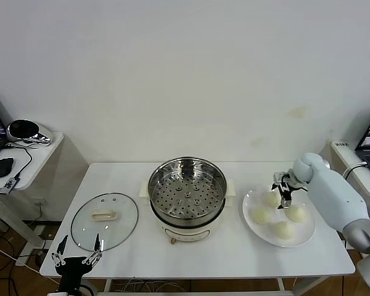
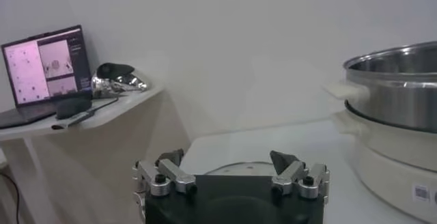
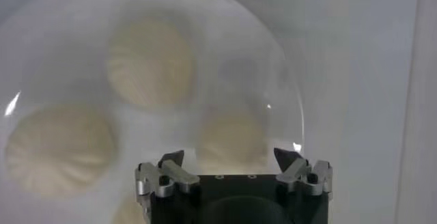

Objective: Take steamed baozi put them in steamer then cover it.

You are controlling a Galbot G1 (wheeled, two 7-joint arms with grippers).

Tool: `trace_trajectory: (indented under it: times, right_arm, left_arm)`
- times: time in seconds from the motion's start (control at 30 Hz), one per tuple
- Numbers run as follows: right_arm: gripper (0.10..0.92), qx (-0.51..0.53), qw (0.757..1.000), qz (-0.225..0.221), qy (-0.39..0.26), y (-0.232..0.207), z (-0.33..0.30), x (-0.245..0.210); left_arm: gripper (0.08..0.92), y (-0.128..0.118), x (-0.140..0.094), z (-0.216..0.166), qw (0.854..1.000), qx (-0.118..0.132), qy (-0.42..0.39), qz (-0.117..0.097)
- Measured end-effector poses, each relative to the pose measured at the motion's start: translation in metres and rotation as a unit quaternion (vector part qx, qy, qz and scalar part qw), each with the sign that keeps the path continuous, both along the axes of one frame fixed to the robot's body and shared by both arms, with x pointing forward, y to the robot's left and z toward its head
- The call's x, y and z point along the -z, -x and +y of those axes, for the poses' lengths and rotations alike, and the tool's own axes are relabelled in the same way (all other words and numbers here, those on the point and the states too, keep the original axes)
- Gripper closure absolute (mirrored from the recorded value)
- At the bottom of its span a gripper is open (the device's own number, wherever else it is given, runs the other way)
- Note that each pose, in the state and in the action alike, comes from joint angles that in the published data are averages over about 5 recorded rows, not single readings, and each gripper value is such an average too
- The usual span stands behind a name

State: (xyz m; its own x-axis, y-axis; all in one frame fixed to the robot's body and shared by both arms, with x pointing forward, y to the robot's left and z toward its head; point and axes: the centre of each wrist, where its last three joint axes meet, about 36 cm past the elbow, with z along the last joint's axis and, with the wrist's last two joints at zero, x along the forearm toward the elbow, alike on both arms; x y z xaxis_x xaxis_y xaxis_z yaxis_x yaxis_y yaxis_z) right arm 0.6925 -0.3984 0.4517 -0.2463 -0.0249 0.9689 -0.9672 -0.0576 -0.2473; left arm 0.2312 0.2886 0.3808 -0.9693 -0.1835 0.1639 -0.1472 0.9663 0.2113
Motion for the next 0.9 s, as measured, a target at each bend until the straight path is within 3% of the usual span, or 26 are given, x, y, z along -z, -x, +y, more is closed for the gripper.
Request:
trace_trajectory:
  times: [0.37,0.67,0.9]
  right_arm:
    - [0.467,0.004,1.000,0.005,0.007,-0.002,-0.002,-0.002]
    - [0.488,0.000,1.000,-0.002,0.002,0.001,-0.005,-0.029]
    - [0.482,-0.027,0.999,-0.039,-0.025,0.005,0.006,-0.094]
  left_arm:
    - [0.177,-0.001,0.001,0.000,1.000,-0.002,0.000,-0.001]
    - [0.177,0.000,-0.003,0.004,1.000,0.000,-0.004,-0.001]
    - [0.177,-0.003,-0.005,0.006,1.000,0.006,0.001,0.001]
